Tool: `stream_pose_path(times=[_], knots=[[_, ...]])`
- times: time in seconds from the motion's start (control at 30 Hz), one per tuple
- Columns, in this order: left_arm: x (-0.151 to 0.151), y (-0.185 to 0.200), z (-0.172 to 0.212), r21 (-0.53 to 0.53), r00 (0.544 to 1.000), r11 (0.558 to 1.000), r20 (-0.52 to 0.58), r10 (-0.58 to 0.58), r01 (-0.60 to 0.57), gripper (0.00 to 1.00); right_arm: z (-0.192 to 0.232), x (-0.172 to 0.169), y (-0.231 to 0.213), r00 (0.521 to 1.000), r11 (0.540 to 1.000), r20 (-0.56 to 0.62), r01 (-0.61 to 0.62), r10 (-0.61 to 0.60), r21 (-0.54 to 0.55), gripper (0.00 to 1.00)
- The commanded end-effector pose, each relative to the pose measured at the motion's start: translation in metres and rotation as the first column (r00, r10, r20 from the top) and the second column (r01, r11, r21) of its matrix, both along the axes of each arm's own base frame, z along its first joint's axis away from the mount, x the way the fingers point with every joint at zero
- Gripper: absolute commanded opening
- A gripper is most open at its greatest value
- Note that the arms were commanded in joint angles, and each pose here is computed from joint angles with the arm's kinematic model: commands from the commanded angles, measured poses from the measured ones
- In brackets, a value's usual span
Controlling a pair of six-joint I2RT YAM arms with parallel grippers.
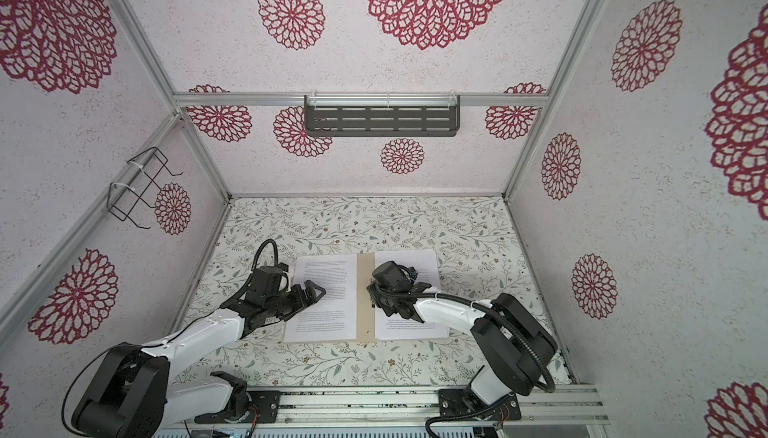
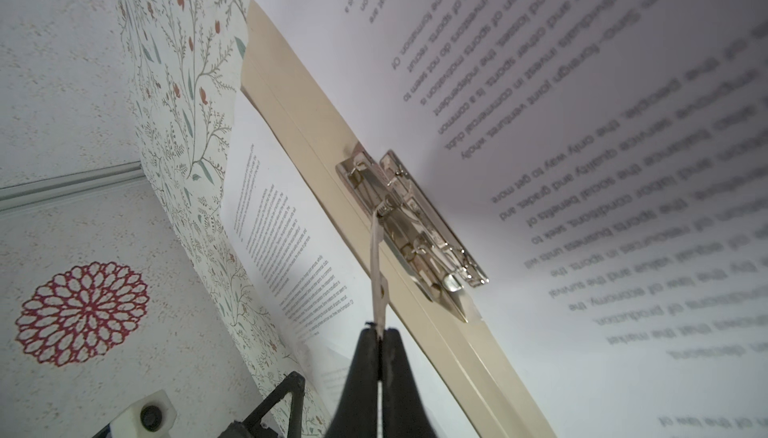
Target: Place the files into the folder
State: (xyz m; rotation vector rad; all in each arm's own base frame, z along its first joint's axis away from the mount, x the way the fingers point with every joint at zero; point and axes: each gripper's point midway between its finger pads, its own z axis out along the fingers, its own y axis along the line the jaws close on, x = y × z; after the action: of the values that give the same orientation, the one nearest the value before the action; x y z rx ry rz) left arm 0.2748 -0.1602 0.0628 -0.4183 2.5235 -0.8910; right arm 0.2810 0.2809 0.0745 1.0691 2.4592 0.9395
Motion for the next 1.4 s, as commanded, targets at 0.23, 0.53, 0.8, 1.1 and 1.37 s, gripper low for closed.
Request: stream_pose_path(times=[0.23, 0.53, 0.8, 1.1, 1.37], knots=[[0.003, -0.01, -0.004, -0.033, 1.0, 0.999, -0.015, -0.005, 0.004, 0.97, 0.017, 0.025, -0.002, 0.996, 1.0, 0.083, -0.025, 0.026, -0.017, 0.0], [0.009, -0.012, -0.011, -0.025, 0.999, 1.0, -0.031, 0.006, -0.007, 0.97, 0.02, 0.05, 0.003, 0.988, 0.995, 0.117, -0.096, 0.099, -0.03, 0.0], [0.001, -0.005, -0.033, 0.01, 0.995, 0.999, -0.09, 0.035, -0.035, 0.97, -0.008, 0.035, -0.007, 0.986, 0.99, 0.097, -0.13, 0.134, -0.048, 0.0], [-0.014, 0.016, -0.05, 0.094, 0.985, 0.991, -0.137, 0.104, -0.092, 0.97, -0.051, 0.01, -0.036, 0.982, 0.984, 0.096, -0.154, 0.162, -0.089, 0.0], [-0.023, 0.025, -0.058, 0.126, 0.976, 0.984, -0.165, 0.144, -0.124, 0.97, -0.093, -0.008, -0.069, 0.981, 0.97, 0.07, -0.165, 0.18, -0.178, 0.0]])
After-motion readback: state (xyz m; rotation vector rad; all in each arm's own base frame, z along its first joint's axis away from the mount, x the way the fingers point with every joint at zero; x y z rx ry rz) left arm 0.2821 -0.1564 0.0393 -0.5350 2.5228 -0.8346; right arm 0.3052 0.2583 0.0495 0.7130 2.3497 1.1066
